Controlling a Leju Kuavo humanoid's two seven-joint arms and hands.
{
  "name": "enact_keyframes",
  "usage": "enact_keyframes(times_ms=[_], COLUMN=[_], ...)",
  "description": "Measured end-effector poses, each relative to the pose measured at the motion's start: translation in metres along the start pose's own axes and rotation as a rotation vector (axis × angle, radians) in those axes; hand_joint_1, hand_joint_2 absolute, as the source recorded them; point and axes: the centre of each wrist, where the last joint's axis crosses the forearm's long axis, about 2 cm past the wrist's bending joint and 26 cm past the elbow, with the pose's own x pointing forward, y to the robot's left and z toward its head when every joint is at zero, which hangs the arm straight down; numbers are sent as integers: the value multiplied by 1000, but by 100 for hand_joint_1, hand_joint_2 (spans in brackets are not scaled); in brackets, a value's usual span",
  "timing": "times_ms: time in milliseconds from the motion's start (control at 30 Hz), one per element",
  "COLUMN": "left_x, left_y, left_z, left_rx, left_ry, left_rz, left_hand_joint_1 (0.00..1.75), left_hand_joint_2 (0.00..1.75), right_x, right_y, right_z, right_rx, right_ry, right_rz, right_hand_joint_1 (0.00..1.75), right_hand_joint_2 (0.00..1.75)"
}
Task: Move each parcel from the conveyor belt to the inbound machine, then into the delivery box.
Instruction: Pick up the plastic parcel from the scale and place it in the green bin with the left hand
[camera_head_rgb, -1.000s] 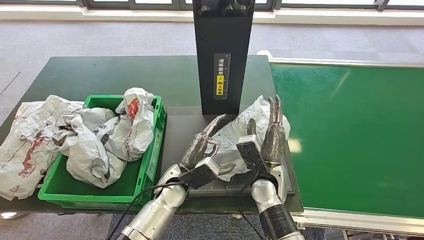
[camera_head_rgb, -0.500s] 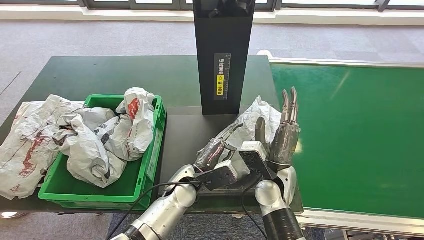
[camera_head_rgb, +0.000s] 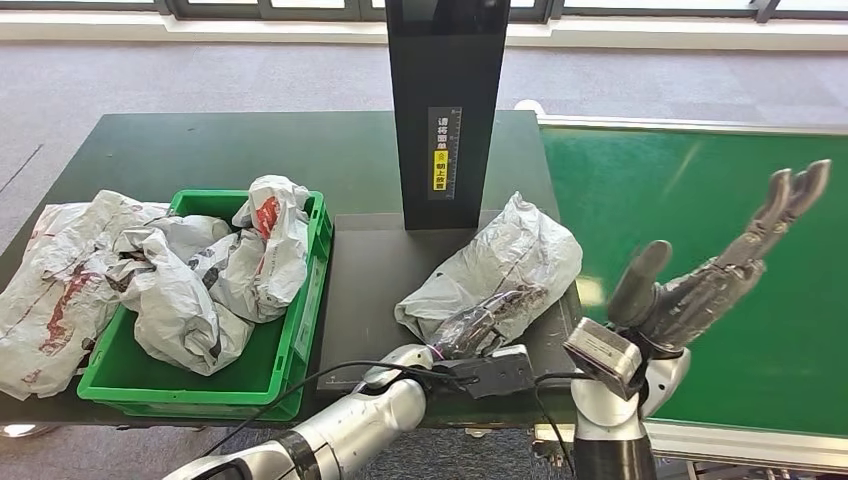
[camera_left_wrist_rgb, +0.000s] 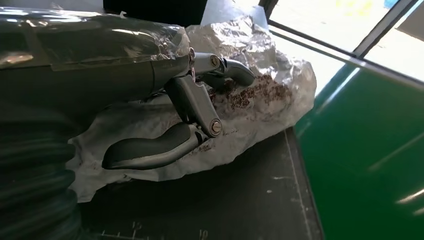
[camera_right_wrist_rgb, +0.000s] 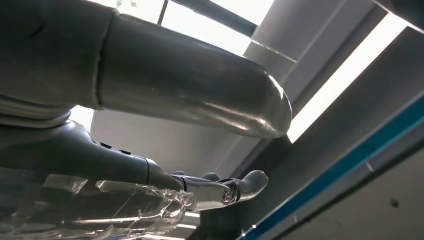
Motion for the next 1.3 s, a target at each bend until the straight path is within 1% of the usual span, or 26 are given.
enact_keyframes(times_ms=[33, 67, 167, 200, 333, 833, 1067, 1133, 1200, 1300], left_x=[-1, -1, -3, -4, -6, -9, -9, -9, -5, 9], left_y=[-1, -1, -3, -3, -2, 2, 1, 1, 0, 1], left_z=[0, 0, 0, 0, 0, -2, 0, 0, 0, 1], left_rx=[-12, -22, -38, -36, -20, 18, 119, 172, 262, 404], left_ry=[16, 36, 95, 115, 173, 233, 246, 243, 201, 3], left_rz=[-24, -52, -155, -194, -340, -574, -686, -732, -834, -1036], left_hand_joint_1=[0, 11, 142, 175, 175, 175, 175, 175, 175, 175], left_hand_joint_2=[175, 175, 175, 175, 175, 175, 175, 175, 175, 175], right_x=[2, 4, 8, 10, 14, 20, 21, 21, 21, 22], right_y=[-3, -5, -12, -14, -19, -24, -24, -24, -24, -25], right_z=[-4, -7, -15, -17, -23, -30, -30, -30, -29, -29], right_rx=[-14, -28, -57, -64, -85, -99, -98, -98, -99, -103], right_ry=[-13, -25, -60, -70, -100, -140, -145, -145, -143, -140], right_rz=[2, 4, 14, 18, 28, 37, 41, 40, 39, 35], right_hand_joint_1=[0, 0, 0, 0, 0, 0, 0, 0, 0, 0], right_hand_joint_2=[0, 0, 0, 0, 0, 0, 0, 0, 0, 0])
